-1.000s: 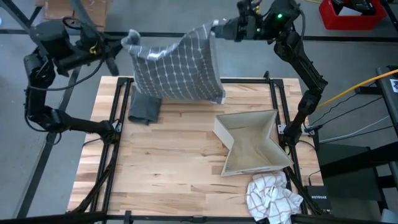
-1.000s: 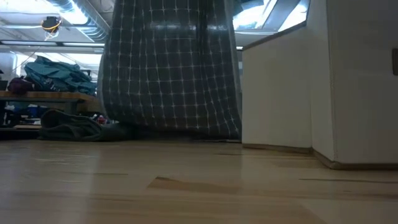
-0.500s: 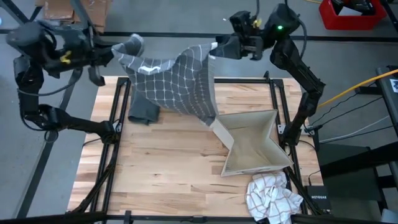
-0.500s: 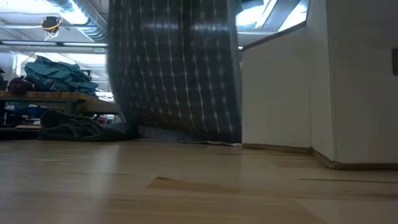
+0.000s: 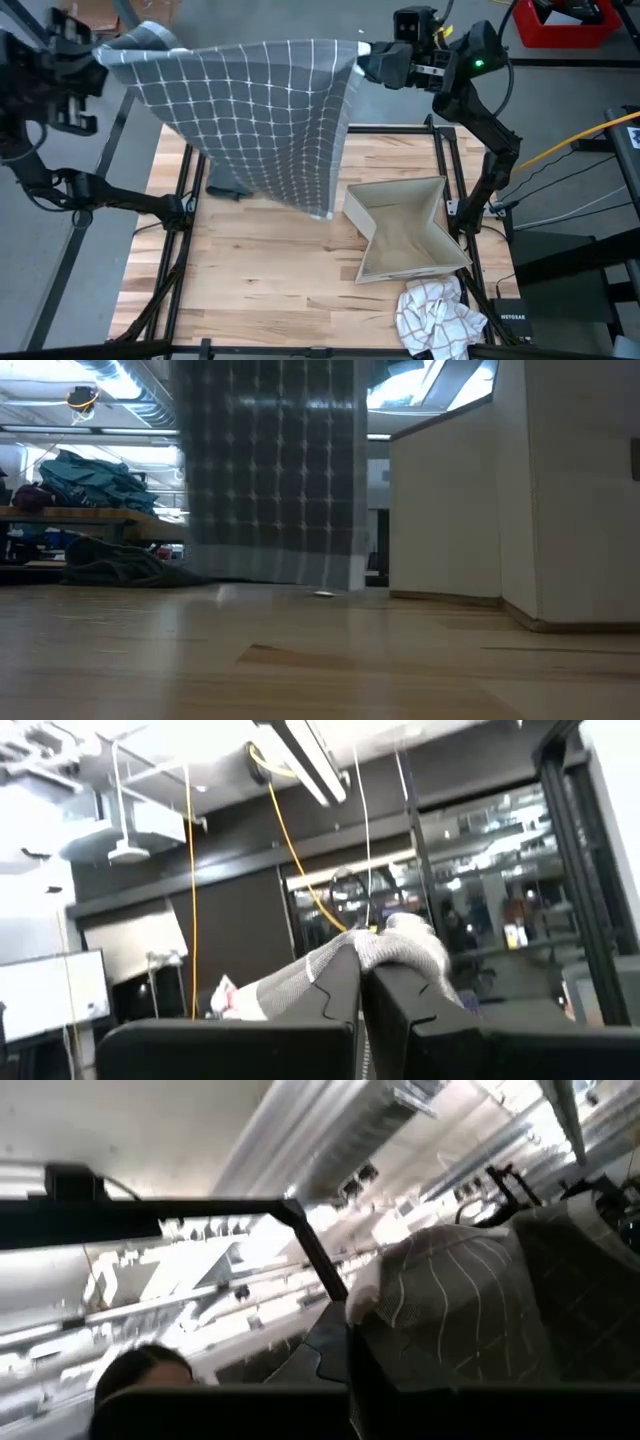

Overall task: Fold towel
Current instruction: Fold the gray patterned towel

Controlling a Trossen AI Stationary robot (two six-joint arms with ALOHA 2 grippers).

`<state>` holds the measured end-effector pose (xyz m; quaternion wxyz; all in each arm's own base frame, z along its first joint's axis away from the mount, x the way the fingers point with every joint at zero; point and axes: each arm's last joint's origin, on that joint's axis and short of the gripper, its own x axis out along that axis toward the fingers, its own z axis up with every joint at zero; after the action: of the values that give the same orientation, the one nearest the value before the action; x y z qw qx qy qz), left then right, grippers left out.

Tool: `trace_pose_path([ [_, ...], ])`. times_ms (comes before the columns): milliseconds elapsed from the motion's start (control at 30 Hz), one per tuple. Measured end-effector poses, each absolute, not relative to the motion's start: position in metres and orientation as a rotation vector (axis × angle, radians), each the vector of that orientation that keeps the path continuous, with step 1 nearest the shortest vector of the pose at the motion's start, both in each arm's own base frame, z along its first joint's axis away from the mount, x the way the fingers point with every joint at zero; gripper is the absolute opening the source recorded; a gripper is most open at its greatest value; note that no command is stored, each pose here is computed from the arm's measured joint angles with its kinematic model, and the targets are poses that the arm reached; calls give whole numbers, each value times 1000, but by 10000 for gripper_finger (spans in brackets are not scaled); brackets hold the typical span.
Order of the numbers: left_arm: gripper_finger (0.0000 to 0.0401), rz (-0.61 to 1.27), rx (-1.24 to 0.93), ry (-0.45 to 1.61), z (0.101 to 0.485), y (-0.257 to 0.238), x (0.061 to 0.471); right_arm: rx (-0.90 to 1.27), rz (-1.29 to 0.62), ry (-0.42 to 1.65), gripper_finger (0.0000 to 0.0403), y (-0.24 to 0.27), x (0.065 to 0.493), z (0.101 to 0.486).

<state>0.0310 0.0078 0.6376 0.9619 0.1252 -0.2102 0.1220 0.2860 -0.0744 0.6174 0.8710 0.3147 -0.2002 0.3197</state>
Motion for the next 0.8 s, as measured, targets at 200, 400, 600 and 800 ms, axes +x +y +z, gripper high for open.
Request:
trace_pose_path([
  [200,0,222,203,-525,644,3,21,712,604,-499,1,-69,288,619],
  [400,0,193,165,-550,647,4,23,705,522,-562,1,-72,289,620],
  [600,0,261,162,-522,646,12,37,696,448,-577,1,-90,285,619],
  [800,0,535,196,-370,636,27,53,735,301,-504,1,-120,282,609],
])
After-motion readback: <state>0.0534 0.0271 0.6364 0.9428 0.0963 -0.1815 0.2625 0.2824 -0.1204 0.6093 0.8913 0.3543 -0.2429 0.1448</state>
